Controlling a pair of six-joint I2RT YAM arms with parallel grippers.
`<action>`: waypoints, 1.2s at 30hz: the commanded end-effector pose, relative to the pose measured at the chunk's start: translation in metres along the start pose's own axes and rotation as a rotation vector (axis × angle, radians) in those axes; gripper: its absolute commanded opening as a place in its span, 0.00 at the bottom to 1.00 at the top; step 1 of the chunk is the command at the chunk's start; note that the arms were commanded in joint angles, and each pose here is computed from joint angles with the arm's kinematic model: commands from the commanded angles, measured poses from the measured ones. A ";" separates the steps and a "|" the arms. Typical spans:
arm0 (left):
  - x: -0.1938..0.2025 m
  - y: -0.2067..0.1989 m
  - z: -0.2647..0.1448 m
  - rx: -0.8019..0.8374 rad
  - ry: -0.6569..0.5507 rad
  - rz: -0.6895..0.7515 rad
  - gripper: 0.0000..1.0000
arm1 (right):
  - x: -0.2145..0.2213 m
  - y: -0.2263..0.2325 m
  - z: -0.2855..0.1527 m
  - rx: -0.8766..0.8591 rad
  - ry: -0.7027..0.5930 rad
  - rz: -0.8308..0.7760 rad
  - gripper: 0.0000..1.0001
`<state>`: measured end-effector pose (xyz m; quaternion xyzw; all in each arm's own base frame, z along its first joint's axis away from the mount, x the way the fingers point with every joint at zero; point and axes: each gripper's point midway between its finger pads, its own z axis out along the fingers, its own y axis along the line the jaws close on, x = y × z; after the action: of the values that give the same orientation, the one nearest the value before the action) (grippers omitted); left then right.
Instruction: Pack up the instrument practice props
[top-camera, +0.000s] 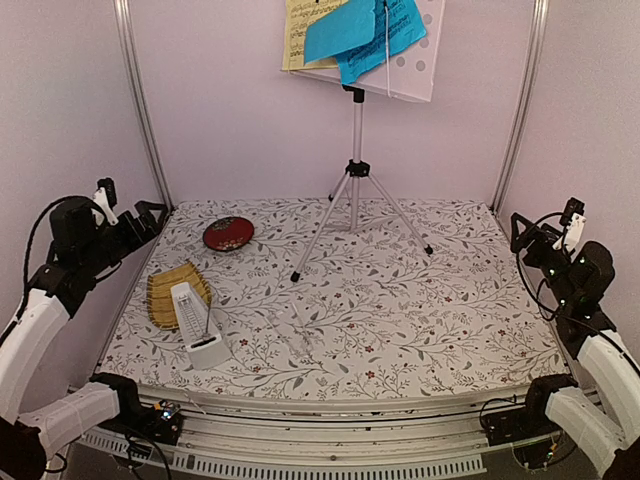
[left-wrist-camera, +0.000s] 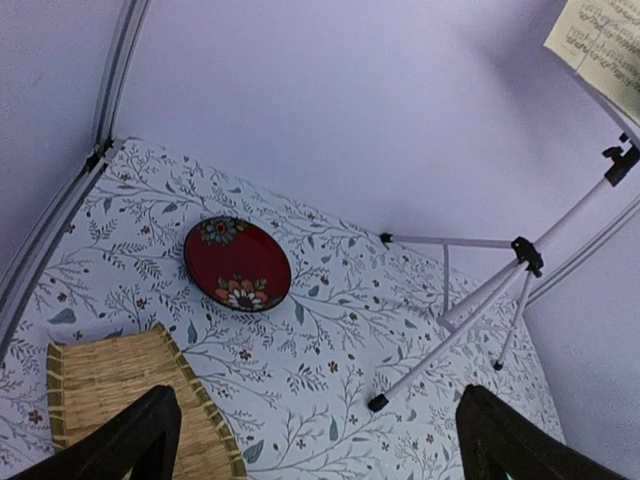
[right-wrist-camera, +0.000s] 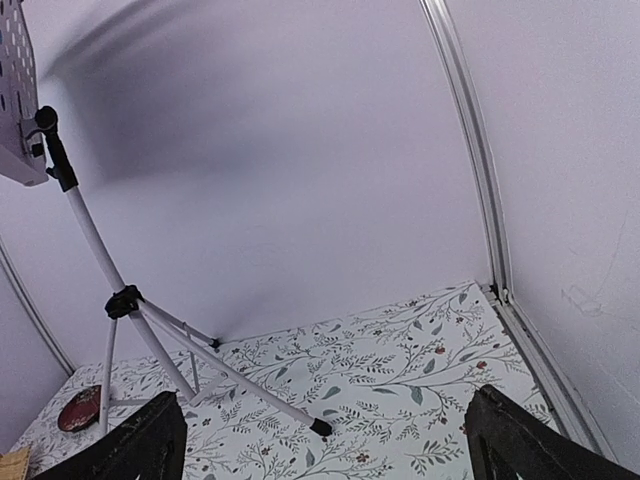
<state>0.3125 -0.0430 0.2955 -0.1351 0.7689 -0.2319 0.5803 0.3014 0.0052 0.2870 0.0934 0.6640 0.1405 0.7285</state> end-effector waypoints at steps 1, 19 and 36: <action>0.025 -0.001 -0.008 -0.014 0.152 -0.001 0.98 | -0.002 -0.005 0.003 0.040 0.030 0.051 0.99; 0.087 -0.015 -0.047 -0.142 0.457 0.090 0.88 | 0.020 0.074 0.010 -0.427 0.217 0.126 1.00; 0.148 -0.021 -0.056 -0.342 0.702 0.161 0.88 | 0.050 0.057 0.020 -0.364 0.271 0.140 1.00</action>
<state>0.2193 -0.1253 0.1995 -0.0645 0.9512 -0.1169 0.2782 0.3207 0.0775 0.2602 -0.0116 0.7157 0.3239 0.6187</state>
